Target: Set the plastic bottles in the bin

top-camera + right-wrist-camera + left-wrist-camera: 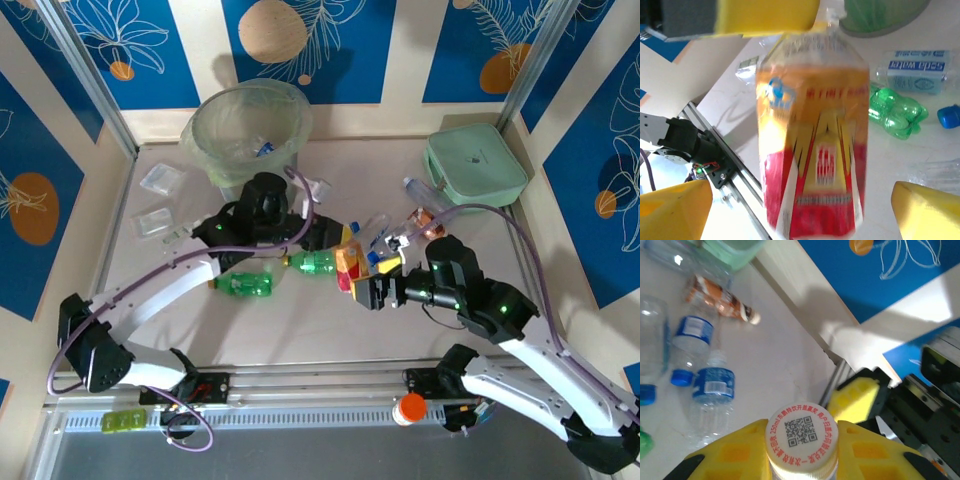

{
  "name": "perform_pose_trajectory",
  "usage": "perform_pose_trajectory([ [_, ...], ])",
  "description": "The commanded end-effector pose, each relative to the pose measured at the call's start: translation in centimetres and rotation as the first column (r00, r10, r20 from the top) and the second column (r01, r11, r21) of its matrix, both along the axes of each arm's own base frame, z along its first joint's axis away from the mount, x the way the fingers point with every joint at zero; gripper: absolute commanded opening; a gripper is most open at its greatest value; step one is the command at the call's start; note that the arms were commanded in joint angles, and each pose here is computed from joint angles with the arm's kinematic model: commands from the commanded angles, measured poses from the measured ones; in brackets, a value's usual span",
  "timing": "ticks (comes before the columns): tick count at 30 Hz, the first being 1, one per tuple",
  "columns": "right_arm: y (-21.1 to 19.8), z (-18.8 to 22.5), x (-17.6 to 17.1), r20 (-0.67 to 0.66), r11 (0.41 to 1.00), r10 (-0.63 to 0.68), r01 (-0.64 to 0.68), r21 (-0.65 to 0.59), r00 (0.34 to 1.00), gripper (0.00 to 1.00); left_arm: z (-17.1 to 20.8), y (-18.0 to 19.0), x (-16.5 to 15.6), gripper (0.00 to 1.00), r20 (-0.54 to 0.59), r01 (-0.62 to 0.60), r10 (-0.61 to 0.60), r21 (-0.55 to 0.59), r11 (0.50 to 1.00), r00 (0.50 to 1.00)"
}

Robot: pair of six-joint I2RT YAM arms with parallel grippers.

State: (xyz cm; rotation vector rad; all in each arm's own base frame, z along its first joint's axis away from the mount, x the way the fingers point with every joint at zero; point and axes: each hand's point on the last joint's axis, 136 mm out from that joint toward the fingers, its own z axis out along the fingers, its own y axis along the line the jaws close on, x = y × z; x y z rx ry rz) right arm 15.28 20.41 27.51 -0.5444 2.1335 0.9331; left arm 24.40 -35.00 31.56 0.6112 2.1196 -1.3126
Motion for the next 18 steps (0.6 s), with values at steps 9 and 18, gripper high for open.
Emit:
perform_pose_trajectory([
  [9, -1.3, 4.0, 0.1, 0.082, 0.998, -0.056, 0.053, 0.037, 0.995, 0.90, 8.3, 10.7, 11.1, 0.00, 0.057, -0.464, 0.469, -0.079, 0.882, 0.881],
  [18, -1.1, 3.1, 0.5, 0.055, 0.998, -0.065, 0.063, 0.026, 0.996, 0.89, 12.0, 19.9, 19.5, 0.00, -0.030, -0.807, 0.808, -0.080, 0.585, 0.589],
])
